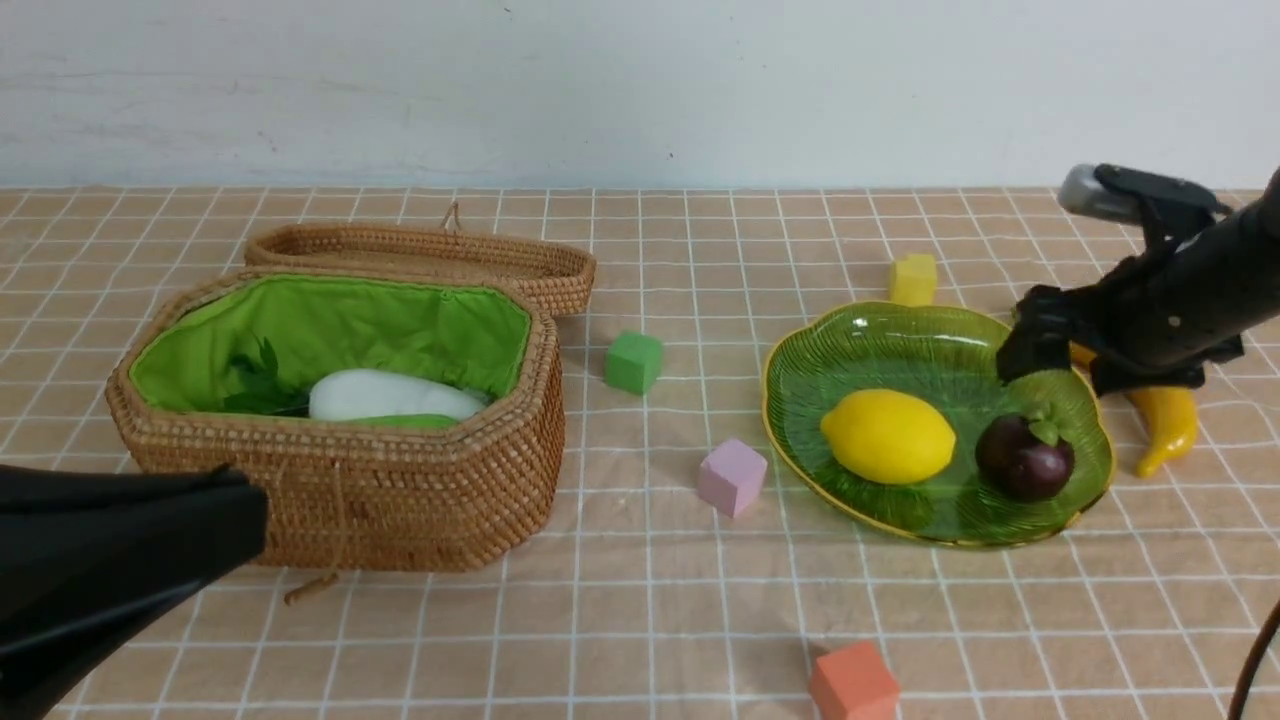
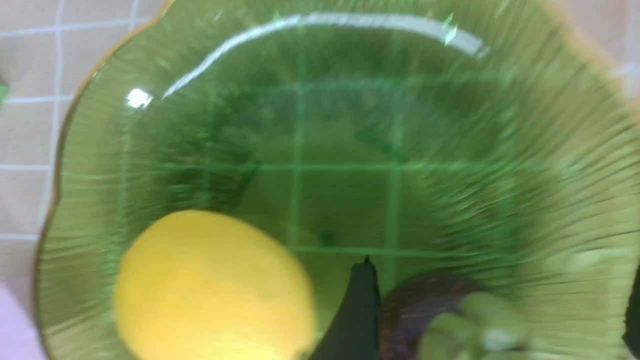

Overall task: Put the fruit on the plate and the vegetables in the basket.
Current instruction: Use the right arm to grab a banana and put it into the right plate

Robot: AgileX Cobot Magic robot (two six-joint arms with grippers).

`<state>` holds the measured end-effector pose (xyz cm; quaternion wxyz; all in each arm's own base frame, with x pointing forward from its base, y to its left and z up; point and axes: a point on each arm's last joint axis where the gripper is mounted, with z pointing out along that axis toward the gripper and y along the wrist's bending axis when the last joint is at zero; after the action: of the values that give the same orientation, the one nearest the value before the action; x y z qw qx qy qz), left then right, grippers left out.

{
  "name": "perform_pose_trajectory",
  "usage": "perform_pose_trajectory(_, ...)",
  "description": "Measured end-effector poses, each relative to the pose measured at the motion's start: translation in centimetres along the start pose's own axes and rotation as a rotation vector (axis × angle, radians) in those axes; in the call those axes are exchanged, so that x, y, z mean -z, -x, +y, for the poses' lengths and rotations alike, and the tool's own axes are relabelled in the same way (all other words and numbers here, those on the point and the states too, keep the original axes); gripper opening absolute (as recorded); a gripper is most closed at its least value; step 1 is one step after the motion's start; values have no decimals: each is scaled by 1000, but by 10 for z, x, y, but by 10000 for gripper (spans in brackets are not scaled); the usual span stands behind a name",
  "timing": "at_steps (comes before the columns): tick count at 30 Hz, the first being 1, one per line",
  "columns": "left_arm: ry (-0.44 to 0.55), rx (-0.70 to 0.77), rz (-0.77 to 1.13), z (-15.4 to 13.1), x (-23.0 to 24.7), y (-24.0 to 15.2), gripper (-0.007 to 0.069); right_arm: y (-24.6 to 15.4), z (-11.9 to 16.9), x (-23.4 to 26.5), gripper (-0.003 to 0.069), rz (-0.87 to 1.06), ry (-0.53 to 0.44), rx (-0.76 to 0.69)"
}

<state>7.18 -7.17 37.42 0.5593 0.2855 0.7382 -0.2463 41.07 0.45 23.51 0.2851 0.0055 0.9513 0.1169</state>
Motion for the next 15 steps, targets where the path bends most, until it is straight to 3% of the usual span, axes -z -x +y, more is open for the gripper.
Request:
perform_pose_trajectory(4, 0, 0, -3, 0, -1, 1, -13, 14, -36, 18, 635, -56, -169, -22)
perform_pose_trajectory(7, 0, 0, -8, 0, -2, 1, -13, 16, -64, 12, 627, -92, -240, -69)
perform_pose_trajectory(10, 0, 0, -6, 0, -2, 1, -13, 11, -89, -13, 621, -79, -264, -124)
perform_pose_trajectory(15, 0, 0, -7, 0, -2, 1, -13, 3, -102, -55, 587, -22, -255, -157)
